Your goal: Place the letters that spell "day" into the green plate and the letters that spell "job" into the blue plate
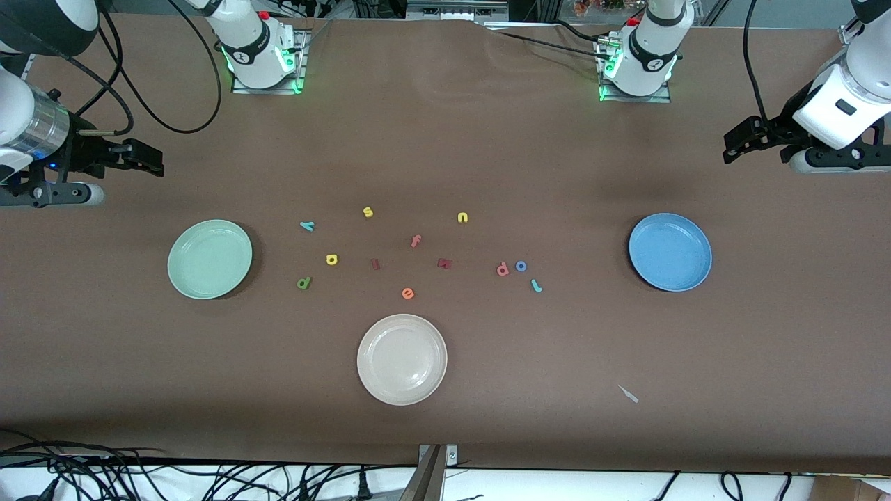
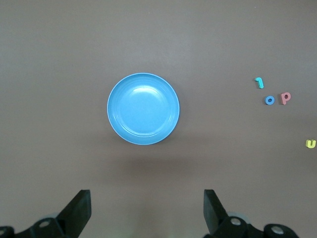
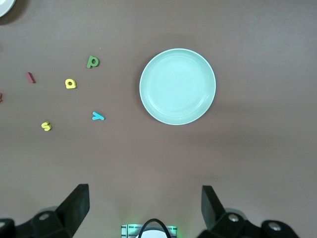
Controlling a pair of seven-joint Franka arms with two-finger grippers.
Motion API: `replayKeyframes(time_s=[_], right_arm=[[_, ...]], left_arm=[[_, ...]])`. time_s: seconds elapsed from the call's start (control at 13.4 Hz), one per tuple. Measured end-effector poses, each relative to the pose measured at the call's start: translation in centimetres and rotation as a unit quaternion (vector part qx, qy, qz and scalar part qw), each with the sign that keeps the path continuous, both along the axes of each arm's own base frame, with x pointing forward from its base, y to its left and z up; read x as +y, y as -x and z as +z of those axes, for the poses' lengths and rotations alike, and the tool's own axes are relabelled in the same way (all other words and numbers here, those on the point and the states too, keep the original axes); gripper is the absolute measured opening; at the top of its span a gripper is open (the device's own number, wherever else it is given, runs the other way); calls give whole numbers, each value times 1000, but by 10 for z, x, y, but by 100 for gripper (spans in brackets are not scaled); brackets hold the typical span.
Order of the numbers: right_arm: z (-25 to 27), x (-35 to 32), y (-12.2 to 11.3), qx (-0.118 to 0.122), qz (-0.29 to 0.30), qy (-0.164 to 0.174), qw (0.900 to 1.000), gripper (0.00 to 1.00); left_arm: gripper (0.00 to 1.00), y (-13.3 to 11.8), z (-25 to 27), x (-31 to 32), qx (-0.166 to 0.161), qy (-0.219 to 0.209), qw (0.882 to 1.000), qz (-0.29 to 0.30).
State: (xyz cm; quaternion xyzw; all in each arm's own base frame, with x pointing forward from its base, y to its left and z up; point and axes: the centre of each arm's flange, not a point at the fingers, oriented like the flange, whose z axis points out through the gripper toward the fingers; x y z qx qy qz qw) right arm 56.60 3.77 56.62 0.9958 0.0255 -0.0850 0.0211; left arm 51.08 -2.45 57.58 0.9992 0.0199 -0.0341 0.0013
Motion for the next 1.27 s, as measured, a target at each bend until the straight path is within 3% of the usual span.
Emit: replayKeyframes(time_s=[1.27], right_arm=[[0,0,0,0,0,0,1000,100]], left_arm=[[100,0,1,-5,-1,0,1000,-4]])
